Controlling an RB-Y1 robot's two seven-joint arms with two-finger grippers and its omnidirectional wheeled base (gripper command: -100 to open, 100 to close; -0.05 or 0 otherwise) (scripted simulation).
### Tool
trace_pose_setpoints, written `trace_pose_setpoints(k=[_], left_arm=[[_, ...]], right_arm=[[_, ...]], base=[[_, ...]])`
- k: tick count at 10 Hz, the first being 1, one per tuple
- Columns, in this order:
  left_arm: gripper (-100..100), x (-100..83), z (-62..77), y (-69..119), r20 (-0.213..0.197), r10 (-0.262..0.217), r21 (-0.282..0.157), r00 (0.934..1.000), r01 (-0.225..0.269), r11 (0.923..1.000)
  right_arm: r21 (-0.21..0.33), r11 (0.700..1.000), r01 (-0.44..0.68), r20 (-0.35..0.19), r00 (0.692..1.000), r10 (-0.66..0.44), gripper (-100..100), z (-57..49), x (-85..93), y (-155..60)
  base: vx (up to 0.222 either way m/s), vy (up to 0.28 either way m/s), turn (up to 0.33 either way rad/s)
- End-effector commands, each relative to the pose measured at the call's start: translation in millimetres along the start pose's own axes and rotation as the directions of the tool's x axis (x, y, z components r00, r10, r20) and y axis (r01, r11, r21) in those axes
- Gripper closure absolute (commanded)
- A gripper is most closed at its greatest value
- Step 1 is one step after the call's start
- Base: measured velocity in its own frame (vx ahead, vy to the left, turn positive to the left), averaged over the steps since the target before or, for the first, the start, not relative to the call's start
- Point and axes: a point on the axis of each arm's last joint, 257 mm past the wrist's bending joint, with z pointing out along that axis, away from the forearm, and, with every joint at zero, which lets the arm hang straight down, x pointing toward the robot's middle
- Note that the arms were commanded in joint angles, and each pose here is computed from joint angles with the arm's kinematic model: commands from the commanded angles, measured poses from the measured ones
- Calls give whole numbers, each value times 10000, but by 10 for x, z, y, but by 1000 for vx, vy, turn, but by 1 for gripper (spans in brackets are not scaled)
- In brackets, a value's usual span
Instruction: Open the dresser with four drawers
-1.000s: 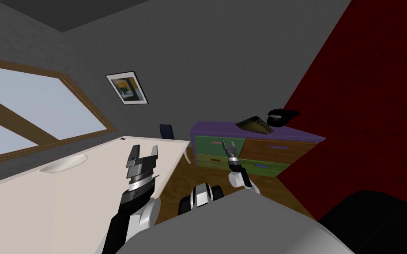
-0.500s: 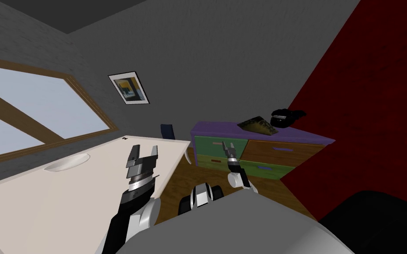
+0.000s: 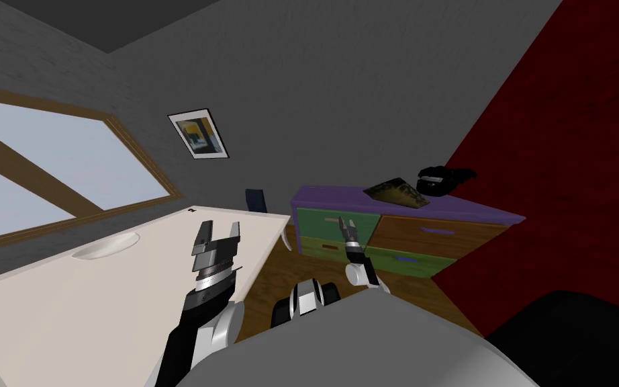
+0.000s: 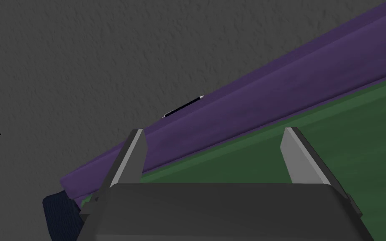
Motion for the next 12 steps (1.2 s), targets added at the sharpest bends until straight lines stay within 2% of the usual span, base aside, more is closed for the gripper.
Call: trace_pose_setpoints(k=[1,2,3,4,5,7,8,9,12], left_arm=[[0,0,0,0,0,0,0,10000,0,10000],[0,0,0,0,0,0,0,10000,0,10000],[0,0,0,0,0,0,0,10000,0,10000],[0,0,0,0,0,0,0,10000,0,10000],[0,0,0,0,0,0,0,10000,0,10000],[0,0,0,0,0,0,0,10000,0,10000],[0,0,0,0,0,0,0,10000,0,10000],[0,0,0,0,0,0,0,10000,0,10000],[0,0,0,0,0,0,0,10000,0,10000]], right_arm=[[-298,9951,-939,129,9955,943,-100,-33,-115,86],[-299,9943,-1019,127,9947,1023,-100,-33,-115,86],[-601,9861,-1550,221,9874,1566,-100,-70,-222,169],[-607,9814,-1821,204,9828,1836,-100,-70,-222,169],[-916,9710,-2210,268,9742,2242,-100,-111,-326,248],[-927,9598,-2651,226,9631,2682,-100,-111,-326,248],[-1241,9428,-3094,239,9489,3146,-100,-156,-428,320],[-1248,9329,-3380,201,9391,3429,-100,-156,-428,320],[-1860,8796,-4378,81,8945,4469,-100,-254,-624,440]], base=[[34,-12,52],[17,-7,4],[34,-9,73],[39,-9,36],[52,-11,61],[31,-10,18],[30,-7,60],[29,-9,37],[37,-10,53]])
